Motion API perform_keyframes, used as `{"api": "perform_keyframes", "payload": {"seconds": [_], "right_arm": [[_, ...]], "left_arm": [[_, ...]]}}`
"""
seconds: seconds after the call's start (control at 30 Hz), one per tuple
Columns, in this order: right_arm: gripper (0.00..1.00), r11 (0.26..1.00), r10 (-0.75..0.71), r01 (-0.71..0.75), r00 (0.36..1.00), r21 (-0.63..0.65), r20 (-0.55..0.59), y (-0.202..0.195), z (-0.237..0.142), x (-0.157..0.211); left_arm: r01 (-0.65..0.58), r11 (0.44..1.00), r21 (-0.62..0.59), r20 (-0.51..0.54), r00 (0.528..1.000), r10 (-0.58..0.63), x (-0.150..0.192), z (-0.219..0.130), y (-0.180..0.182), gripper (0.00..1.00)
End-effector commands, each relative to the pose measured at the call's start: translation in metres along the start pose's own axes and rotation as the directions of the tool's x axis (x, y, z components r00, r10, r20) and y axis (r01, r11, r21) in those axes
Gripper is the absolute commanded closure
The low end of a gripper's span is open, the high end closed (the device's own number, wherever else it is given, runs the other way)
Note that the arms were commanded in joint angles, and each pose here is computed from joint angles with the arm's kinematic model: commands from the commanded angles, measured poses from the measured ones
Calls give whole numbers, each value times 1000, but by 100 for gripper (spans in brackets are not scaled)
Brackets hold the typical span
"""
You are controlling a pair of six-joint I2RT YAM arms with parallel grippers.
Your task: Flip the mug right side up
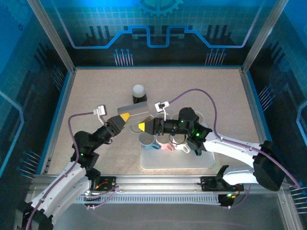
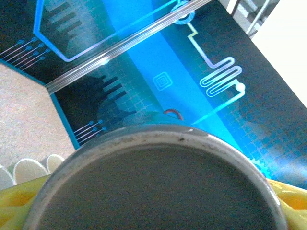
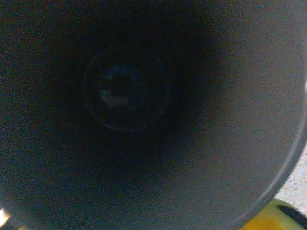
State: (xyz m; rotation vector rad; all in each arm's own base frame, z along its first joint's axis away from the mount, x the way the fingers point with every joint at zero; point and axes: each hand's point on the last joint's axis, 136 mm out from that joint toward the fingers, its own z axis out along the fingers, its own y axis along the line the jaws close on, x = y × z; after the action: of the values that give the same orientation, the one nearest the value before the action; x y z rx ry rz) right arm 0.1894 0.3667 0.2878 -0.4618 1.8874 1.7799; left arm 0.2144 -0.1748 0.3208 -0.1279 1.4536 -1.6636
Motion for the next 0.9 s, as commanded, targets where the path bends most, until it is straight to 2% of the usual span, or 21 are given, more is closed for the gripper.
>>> {"api": "perform_keyframes", "payload": {"seconds": [0.0, 0.07, 0.13, 0.17, 0.3, 0.4, 0.5, 0.63, 0.7, 0.87], "right_arm": [[80, 998, -43, 46, 997, -52, 60, 23, -2, -18], [97, 998, -62, 62, 997, 21, 46, 14, -5, -13], [100, 991, -109, 106, 993, 85, 34, 11, -12, -8], [100, 984, -139, 136, 990, 119, 22, 10, -16, -5], [100, 926, -267, 282, 959, 251, -92, 7, -35, 17], [100, 847, -390, 437, 898, 303, -204, 12, -51, 35], [100, 750, -502, 588, 804, 303, -319, 23, -65, 54], [100, 622, -565, 732, 666, 279, -487, 23, -86, 82], [100, 571, -564, 776, 608, 267, -560, 17, -95, 93], [100, 481, -529, 847, 485, 225, -696, 1, -106, 116]], "left_arm": [[-53, 991, 123, -28, 998, 56, 9, -3, -27, 45], [-34, 993, 110, -40, 998, 38, 15, -5, -20, 32], [-14, 997, 72, -53, 998, 18, 20, -7, -9, 15], [-5, 999, 40, -56, 998, 7, 22, -9, -2, 2], [-29, 998, -59, -52, 998, 26, 25, -22, 12, 1], [-123, 972, -201, -55, 992, 114, 20, -35, 17, 1], [-242, 882, -405, -80, 970, 229, 7, -58, 28, 1], [-371, 742, -558, -171, 927, 335, -3, -80, 39, 1], [-403, 707, -582, -209, 914, 349, -4, -83, 43, 1], [-438, 688, -579, -237, 897, 372, -5, -82, 42, 1]]}}
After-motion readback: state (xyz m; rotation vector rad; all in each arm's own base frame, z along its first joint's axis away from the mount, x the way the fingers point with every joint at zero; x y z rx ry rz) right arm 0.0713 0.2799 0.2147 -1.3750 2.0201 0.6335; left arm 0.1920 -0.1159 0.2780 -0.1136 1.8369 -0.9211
